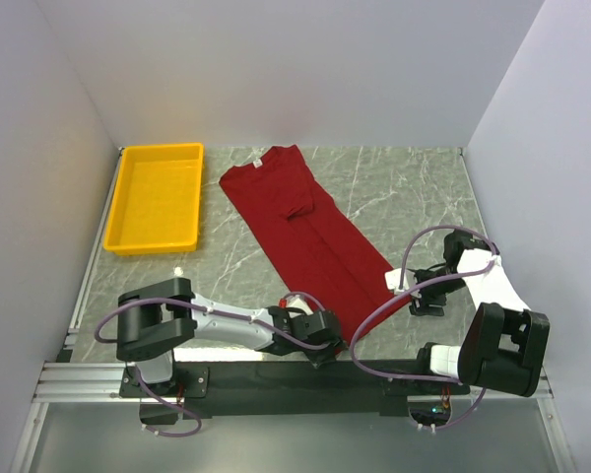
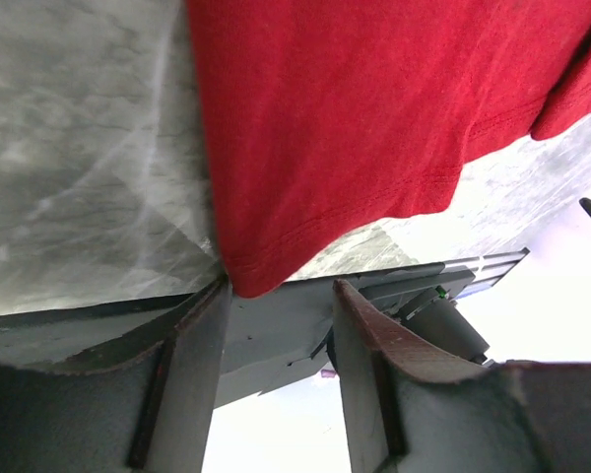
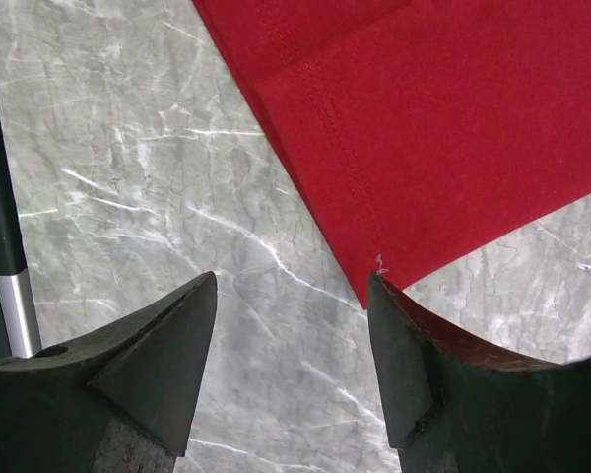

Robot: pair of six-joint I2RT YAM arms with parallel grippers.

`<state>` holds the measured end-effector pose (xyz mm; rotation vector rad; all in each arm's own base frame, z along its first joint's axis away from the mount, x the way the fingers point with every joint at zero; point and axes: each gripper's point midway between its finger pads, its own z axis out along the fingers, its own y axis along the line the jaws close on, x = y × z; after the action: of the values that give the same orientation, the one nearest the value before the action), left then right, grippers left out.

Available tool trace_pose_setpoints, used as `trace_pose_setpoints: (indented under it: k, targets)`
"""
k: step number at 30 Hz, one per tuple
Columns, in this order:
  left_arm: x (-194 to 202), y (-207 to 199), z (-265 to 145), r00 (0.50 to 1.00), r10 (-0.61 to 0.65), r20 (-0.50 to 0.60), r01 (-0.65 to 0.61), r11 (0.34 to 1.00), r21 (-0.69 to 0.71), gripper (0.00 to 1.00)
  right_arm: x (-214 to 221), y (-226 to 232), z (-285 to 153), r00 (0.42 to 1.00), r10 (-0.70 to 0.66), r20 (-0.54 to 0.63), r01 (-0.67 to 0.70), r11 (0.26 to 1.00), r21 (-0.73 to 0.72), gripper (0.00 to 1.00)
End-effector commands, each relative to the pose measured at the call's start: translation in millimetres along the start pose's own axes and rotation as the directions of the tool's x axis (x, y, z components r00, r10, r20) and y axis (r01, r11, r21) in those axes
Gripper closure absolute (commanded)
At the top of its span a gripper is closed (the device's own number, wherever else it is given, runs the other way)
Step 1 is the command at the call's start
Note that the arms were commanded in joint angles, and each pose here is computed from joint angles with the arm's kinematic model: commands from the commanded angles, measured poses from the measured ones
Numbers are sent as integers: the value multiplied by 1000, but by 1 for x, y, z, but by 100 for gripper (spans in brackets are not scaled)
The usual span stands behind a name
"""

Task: Fold and stack the t-shirts
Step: Fold the tshirt

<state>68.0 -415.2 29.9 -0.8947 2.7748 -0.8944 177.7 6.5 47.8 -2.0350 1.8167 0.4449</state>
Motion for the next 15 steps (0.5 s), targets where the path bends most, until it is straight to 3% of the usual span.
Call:
trace_pose_setpoints:
  k: [1,9,15]
  targets:
    - [-13,32,15,992,-88,92,99,987,-129,48,-8,-2,-4,994,-106,23,106,994,11,31]
    - [-32,46,14,973,-102,206,141,972,-187,49,-10,3,-5,993,-113,19,113,994,11,31]
    - [-30,57,7,977,-87,197,130,967,-217,46,-11,-2,-7,994,-107,26,107,994,24,31]
